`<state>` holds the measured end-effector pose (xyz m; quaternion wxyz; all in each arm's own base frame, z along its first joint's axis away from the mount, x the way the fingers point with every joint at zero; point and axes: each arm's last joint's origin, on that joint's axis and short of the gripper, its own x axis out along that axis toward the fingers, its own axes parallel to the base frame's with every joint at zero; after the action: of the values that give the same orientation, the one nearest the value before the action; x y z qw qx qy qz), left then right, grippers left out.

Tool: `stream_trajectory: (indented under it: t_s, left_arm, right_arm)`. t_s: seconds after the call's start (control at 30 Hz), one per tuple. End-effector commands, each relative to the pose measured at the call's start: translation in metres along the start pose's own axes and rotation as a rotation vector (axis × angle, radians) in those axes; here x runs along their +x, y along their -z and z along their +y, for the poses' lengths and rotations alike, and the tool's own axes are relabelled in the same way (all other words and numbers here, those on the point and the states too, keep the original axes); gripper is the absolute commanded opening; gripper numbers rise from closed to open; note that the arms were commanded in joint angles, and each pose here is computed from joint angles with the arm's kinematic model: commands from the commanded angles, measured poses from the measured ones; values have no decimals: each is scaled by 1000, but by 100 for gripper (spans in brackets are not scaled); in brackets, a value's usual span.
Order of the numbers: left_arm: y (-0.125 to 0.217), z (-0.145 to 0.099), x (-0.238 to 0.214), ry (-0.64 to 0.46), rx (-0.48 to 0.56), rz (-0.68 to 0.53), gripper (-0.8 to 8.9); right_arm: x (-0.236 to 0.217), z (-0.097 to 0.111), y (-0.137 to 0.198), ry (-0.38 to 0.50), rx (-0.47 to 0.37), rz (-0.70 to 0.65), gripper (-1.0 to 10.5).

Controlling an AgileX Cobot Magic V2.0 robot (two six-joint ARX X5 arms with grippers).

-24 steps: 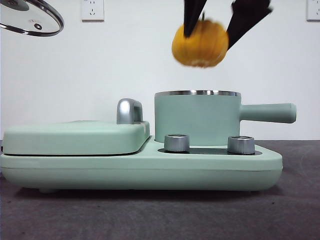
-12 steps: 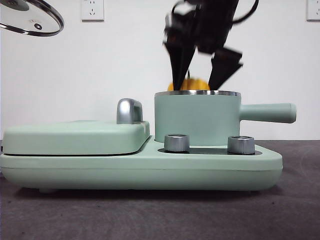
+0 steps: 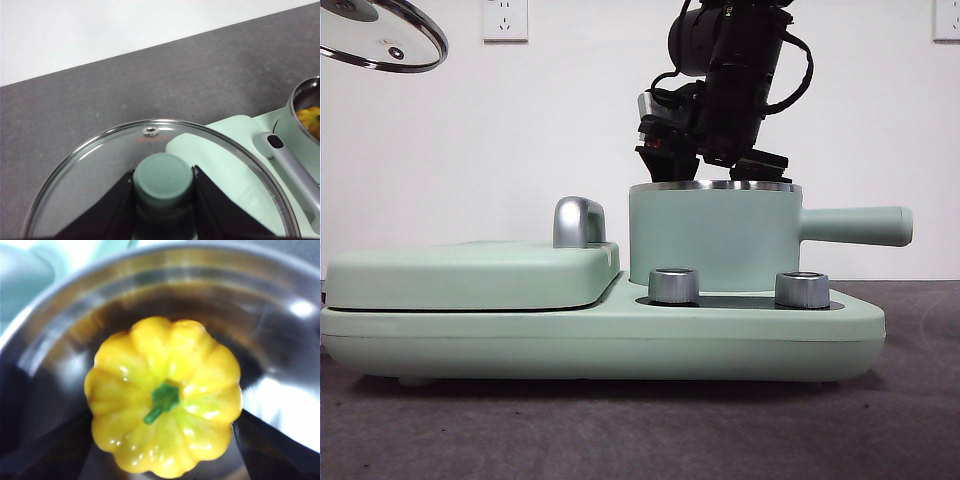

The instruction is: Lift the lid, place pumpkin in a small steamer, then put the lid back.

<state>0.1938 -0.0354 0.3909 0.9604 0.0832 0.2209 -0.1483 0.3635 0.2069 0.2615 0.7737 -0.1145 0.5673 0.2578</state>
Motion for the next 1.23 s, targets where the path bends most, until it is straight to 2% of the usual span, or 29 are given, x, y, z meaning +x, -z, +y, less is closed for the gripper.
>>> stream_trajectory:
  t_s: [0.03, 0.13, 0.23, 0.37, 0.47, 0.57, 0.7, 0.97, 1.23]
  left_arm:
    - [-8, 0, -4, -3, 16, -49, 16]
    - [-8, 0, -4, -3, 16, -48, 16]
    - [-8, 0, -4, -3, 16, -48, 16]
    - [-7, 0, -4, 0, 15, -46, 16]
    - [-7, 0, -4, 2, 15, -45, 16]
    - [-8, -1, -4, 55, 16, -54, 16]
    - [-8, -3, -4, 75, 19, -60, 16]
    - [-13, -17, 9, 152, 52, -77, 16]
    - [-19, -56, 54, 303, 120, -75, 16]
  right_arm:
    - [3, 3, -7, -5, -28, -18, 511]
    - [-1, 3, -8, -6, -30, -32, 511]
    - [-29, 7, -10, -4, -37, -89, 505]
    - [-79, 13, 0, -3, -46, -201, 345]
    - [-104, 16, 13, -1, -57, -287, 345]
    - [-112, 20, 36, 0, -79, -410, 345]
    - [-108, 24, 74, 8, -60, -518, 345]
    - [-101, 28, 155, 57, -14, -572, 345]
    - [-94, 34, 222, 63, 61, -623, 345]
